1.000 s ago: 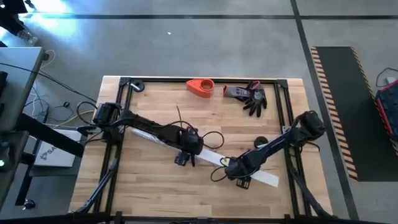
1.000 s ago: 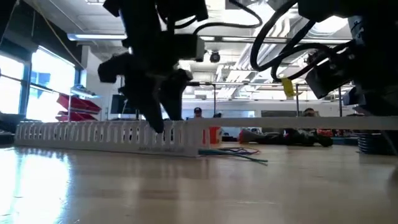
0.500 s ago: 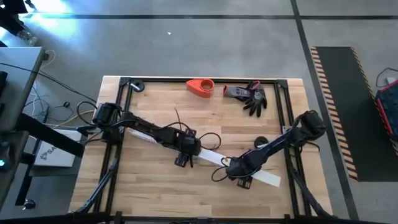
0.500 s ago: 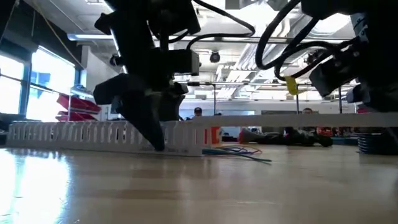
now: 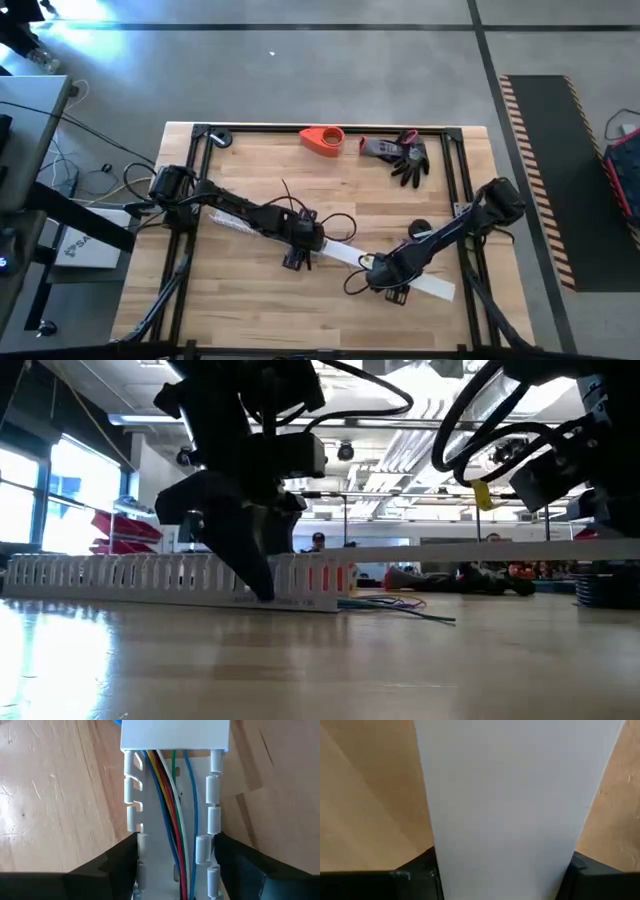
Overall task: Ziptie cables
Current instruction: Close the white cable duct
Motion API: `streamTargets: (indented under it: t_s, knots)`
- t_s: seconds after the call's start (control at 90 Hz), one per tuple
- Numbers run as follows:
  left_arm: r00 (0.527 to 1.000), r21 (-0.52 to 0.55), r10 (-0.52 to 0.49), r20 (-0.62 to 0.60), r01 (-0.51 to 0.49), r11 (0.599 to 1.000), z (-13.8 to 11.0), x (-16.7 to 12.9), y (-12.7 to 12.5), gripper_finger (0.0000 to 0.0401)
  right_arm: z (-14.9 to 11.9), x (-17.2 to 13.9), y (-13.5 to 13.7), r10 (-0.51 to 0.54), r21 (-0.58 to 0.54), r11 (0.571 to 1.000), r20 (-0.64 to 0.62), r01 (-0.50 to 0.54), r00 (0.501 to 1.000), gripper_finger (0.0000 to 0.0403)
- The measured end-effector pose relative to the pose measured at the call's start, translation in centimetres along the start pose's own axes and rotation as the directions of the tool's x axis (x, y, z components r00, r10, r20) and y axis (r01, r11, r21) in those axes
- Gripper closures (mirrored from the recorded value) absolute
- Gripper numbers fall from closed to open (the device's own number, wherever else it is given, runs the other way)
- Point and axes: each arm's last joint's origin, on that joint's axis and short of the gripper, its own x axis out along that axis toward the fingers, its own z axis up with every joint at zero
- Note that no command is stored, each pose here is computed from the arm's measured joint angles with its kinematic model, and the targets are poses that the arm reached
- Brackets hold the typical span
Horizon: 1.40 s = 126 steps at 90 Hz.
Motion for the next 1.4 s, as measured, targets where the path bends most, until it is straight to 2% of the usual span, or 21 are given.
streamTargets:
  t_s: [0.478, 0.678, 0.833, 0.956, 1.122, 1.4]
  knots:
    - [0.996, -0.006, -0.005, 0.085, 0.006, 1.000, 0.9, -0.1, -0.9, 0.0187, 0.8, -0.1, 0.1, 0.044, -0.044, 0.998, 0.052, -0.042, 0.998, 0.0207]
    - [0.996, -0.011, -0.004, 0.091, 0.005, 1.000, 1.0, -0.1, -0.9, 0.0187, 1.0, -0.1, 0.1, 0.048, -0.044, 0.998, 0.072, -0.045, 0.996, 0.0161]
    - [0.995, -0.008, -0.034, 0.095, 0.035, 0.999, 1.0, -0.1, -1.0, 0.0185, 1.2, -0.2, 0.4, 0.071, -0.054, 0.996, 0.093, -0.066, 0.993, 0.0151]
    - [0.992, -0.011, -0.080, 0.101, 0.081, 0.997, 1.0, -0.1, -1.0, 0.0173, 1.3, -0.2, 0.4, 0.078, -0.057, 0.996, 0.098, -0.073, 0.992, 0.0149]
    - [0.993, -0.114, -0.067, 0.100, 0.078, 0.990, 0.9, 0.0, -0.5, 0.0142, 1.2, -0.3, 0.4, 0.077, -0.061, 0.996, 0.097, -0.071, 0.992, 0.0147]
    - [0.996, -0.148, -0.064, 0.059, 0.072, 0.986, 1.5, -0.8, 0.4, 0.0111, 0.5, -1.3, 0.6, 0.089, -0.075, 0.994, 0.141, -0.079, 0.986, 0.0146]
